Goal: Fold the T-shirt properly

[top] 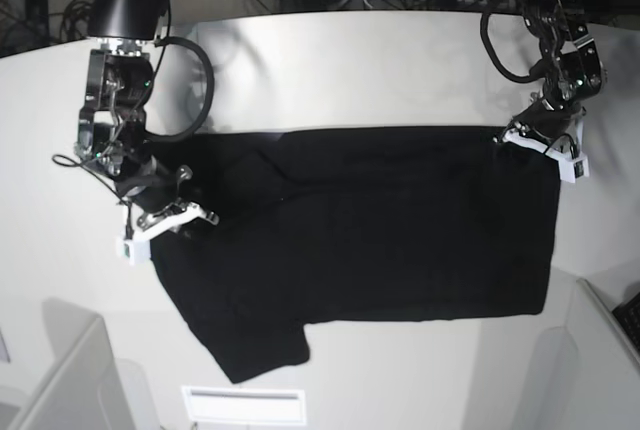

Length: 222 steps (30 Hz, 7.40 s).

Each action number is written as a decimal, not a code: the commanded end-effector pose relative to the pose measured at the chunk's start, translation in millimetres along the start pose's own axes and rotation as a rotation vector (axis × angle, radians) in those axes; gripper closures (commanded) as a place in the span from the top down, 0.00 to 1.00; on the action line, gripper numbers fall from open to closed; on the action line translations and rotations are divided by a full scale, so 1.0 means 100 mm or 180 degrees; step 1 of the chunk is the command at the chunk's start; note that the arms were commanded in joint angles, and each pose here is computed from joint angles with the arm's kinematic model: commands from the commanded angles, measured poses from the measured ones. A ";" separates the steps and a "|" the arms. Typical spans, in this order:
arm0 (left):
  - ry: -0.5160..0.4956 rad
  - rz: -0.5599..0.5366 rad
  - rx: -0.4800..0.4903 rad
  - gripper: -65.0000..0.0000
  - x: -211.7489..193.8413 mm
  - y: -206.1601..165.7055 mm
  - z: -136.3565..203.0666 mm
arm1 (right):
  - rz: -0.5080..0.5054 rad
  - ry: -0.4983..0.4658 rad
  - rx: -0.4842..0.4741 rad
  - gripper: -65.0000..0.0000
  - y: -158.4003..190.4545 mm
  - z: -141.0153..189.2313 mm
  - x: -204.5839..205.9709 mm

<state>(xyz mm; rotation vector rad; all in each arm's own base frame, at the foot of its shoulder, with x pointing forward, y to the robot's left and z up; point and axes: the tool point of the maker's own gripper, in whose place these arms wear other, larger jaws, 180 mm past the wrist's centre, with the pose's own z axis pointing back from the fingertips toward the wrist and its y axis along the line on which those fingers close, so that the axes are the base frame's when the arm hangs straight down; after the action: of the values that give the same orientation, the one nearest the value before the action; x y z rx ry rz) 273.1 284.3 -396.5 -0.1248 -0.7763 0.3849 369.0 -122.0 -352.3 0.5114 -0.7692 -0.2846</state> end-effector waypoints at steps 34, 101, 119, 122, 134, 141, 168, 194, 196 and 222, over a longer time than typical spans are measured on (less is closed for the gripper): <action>-0.0265 0.0086 -0.0085 0.00 0.43 -0.08 -0.14 | 0.0004 -0.0054 0.0016 0.00 0.04 -0.39 0.27; -0.0376 0.0552 0.0224 0.70 -0.25 0.71 0.43 | -0.1404 -0.0397 -0.0990 0.53 -1.19 0.39 -0.72; -0.0653 0.1029 0.0234 0.70 0.04 0.80 0.04 | -0.1217 -0.0321 -0.0935 0.52 -1.11 0.34 -0.70; -0.0591 0.1141 0.0208 0.70 -0.01 0.79 -0.07 | -0.1217 -0.0321 -0.0935 0.52 -1.11 0.34 -0.70; -0.0572 0.1176 0.0178 0.16 0.03 0.79 -0.15 | -0.1322 -0.0264 -0.0993 0.25 -1.20 0.28 -0.77; -0.0544 0.1050 0.0291 0.00 0.03 0.97 -0.03 | -0.1469 -0.0574 -0.1204 0.00 -1.49 0.41 -0.72; -0.0338 0.0407 0.0637 0.00 -0.37 1.17 0.74 | -0.1240 -0.0526 -0.1262 0.00 -1.29 1.07 -1.02; 0.0095 0.0135 0.0745 0.00 -0.67 1.20 1.06 | -0.1424 -0.0293 -0.1300 0.00 -1.28 1.42 -1.48; 0.0097 0.0132 0.0749 0.00 -0.67 1.20 1.06 | -0.1424 -0.0293 -0.1300 0.00 -1.28 1.42 -1.48; -0.0278 0.0288 0.1188 0.69 -0.38 1.66 1.45 | -0.1639 -0.0502 -0.1440 0.44 -1.45 1.82 -1.44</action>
<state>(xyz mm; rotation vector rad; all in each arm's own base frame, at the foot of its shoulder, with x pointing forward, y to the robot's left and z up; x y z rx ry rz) 91.9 415.2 -370.9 0.1993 -0.7358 0.6376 126.1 -239.1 -412.8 0.2544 -0.6557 -0.9723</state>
